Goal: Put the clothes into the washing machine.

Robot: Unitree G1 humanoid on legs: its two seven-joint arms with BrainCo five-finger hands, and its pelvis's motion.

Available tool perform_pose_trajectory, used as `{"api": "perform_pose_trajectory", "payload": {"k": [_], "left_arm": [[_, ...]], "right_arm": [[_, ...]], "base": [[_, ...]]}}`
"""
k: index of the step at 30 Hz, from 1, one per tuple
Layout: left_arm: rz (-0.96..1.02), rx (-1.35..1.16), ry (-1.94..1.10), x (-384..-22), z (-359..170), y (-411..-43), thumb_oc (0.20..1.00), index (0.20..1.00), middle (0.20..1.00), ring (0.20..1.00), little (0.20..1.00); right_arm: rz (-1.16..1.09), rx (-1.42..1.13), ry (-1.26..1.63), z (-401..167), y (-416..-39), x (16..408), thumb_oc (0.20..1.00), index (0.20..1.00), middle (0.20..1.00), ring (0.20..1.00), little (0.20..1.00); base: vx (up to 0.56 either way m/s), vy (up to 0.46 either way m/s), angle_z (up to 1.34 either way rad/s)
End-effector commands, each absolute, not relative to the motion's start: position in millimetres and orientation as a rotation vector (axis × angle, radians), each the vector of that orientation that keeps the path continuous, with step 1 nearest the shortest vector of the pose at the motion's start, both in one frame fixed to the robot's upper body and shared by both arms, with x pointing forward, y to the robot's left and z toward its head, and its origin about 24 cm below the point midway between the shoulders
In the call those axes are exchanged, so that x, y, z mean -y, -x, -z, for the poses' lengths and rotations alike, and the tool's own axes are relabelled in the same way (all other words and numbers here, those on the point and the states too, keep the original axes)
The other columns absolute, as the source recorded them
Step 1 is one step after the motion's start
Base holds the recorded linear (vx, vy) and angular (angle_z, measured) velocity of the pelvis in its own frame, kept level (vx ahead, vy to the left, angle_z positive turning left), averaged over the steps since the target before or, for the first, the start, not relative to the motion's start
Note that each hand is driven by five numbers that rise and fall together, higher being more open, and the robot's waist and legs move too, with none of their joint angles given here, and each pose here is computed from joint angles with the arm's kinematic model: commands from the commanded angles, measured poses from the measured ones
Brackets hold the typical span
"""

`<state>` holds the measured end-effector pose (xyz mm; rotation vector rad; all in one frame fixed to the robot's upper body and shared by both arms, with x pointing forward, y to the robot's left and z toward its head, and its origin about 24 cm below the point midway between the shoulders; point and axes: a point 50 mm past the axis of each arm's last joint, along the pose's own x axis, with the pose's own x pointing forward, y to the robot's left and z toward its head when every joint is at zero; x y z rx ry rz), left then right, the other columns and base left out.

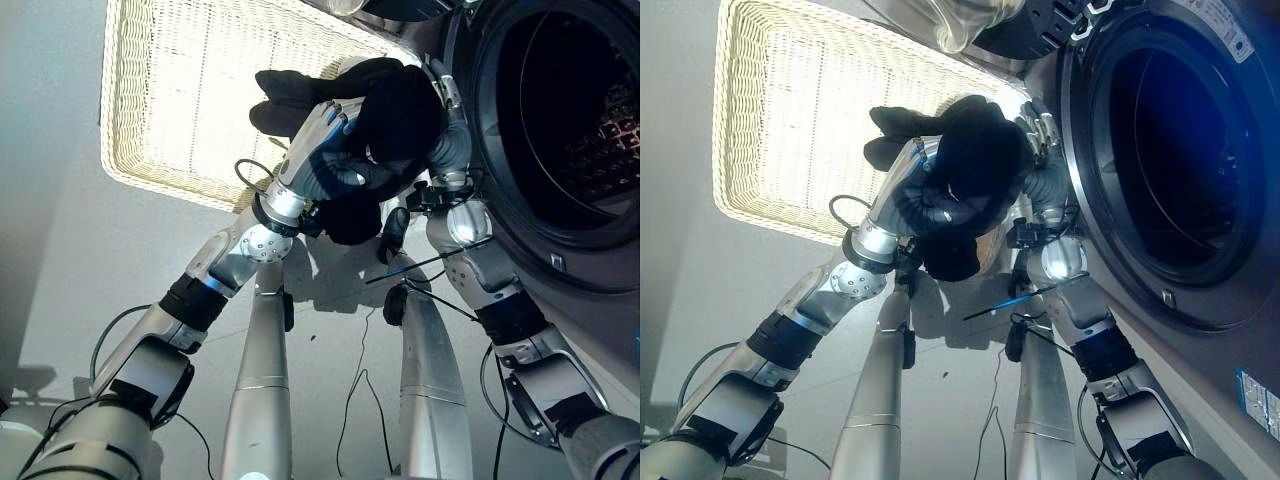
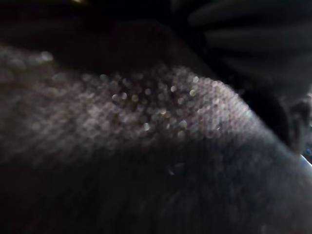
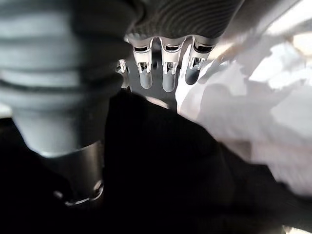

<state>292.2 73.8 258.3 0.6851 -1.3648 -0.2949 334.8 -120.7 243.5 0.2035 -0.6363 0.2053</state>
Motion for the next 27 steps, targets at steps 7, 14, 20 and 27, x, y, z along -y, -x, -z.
{"api": "perform_pose_trajectory", "payload": {"k": [7, 14, 20, 27], "left_arm": [[0.403, 1.665, -0.471, -61, -289, -244, 0.200, 0.200, 0.200, 0.200, 0.200], [0.459, 1.687, -0.449, -60, -292, -237, 0.200, 0.200, 0.200, 0.200, 0.200], [0.467, 1.686, -0.487, -54, -296, -239, 0.200, 0.200, 0.200, 0.200, 0.200], [0.411, 1.668, -0.541, -58, -296, -246, 0.200, 0.200, 0.200, 0.200, 0.200]], "right_arm": [[-0.510, 0.611, -0.112, -246, -321, 93, 1.000, 1.000, 1.000, 1.000, 1.000], [-0.587, 0.515, -0.033, -235, -327, 82, 1.000, 1.000, 1.000, 1.000, 1.000], [-0.760, 0.384, -0.129, -226, -331, 72, 0.200, 0.200, 0.200, 0.200, 0.200], [-0.894, 0.314, -0.301, -223, -329, 69, 0.200, 0.200, 0.200, 0.200, 0.200]], "base": [[0.00, -0.019, 0.04], [0.00, 0.000, 0.00], [0.00, 0.000, 0.00], [0.00, 0.000, 0.00]]}}
